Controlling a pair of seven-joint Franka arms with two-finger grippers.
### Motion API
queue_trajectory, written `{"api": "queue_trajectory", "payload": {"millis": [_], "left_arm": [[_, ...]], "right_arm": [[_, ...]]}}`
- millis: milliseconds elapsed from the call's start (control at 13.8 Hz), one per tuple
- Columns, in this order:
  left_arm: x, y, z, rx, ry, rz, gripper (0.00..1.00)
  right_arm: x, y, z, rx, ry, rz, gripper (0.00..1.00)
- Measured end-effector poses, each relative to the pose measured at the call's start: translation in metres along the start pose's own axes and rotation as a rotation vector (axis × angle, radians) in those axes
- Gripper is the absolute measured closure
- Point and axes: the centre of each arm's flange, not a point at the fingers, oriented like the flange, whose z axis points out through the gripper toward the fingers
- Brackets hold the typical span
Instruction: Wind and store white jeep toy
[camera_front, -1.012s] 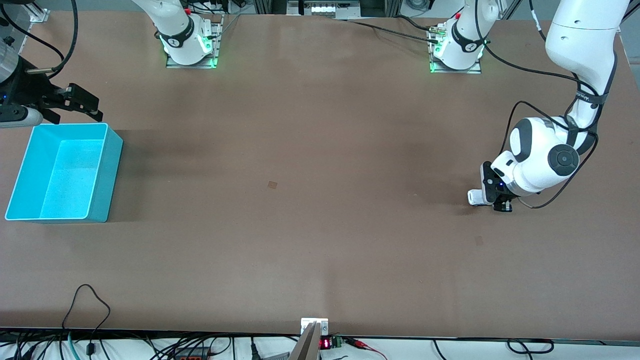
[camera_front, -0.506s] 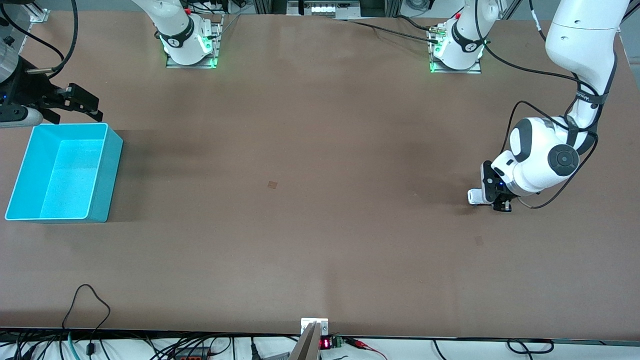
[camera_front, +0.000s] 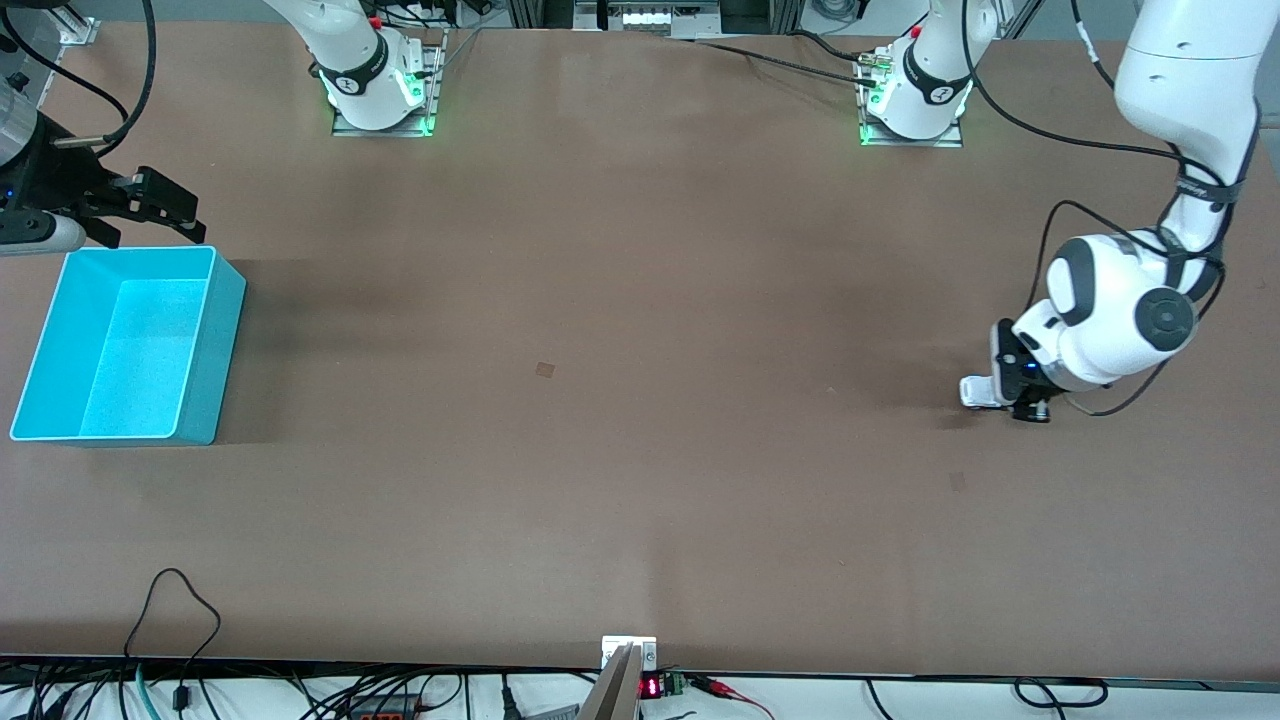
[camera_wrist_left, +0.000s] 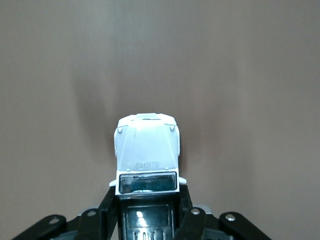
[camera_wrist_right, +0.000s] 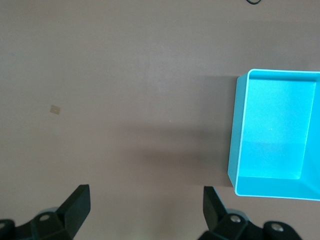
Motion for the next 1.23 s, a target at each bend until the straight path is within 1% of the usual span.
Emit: {"api": "queue_trajectory", "payload": {"millis": [217,578,1012,1229], "left_arm": [[-0.038,0.004,0.001,0.007,-0.001,0.012,0.49],[-0.081,0.006,0.001,0.013,-0.002,0.006,0.49],[-0.110,0.010,0.002,0.023,-0.005,-0.020,0.49],[-0.115,0.011,0.002,0.023,-0.006,-0.015,0.49]], "right_arm": [[0.000,0.000,0.000,0.000,0.000,0.000,0.00],[0.000,0.000,0.000,0.000,0.000,0.000,0.00],[0.000,0.000,0.000,0.000,0.000,0.000,0.00],[0.000,0.000,0.000,0.000,0.000,0.000,0.00]]}}
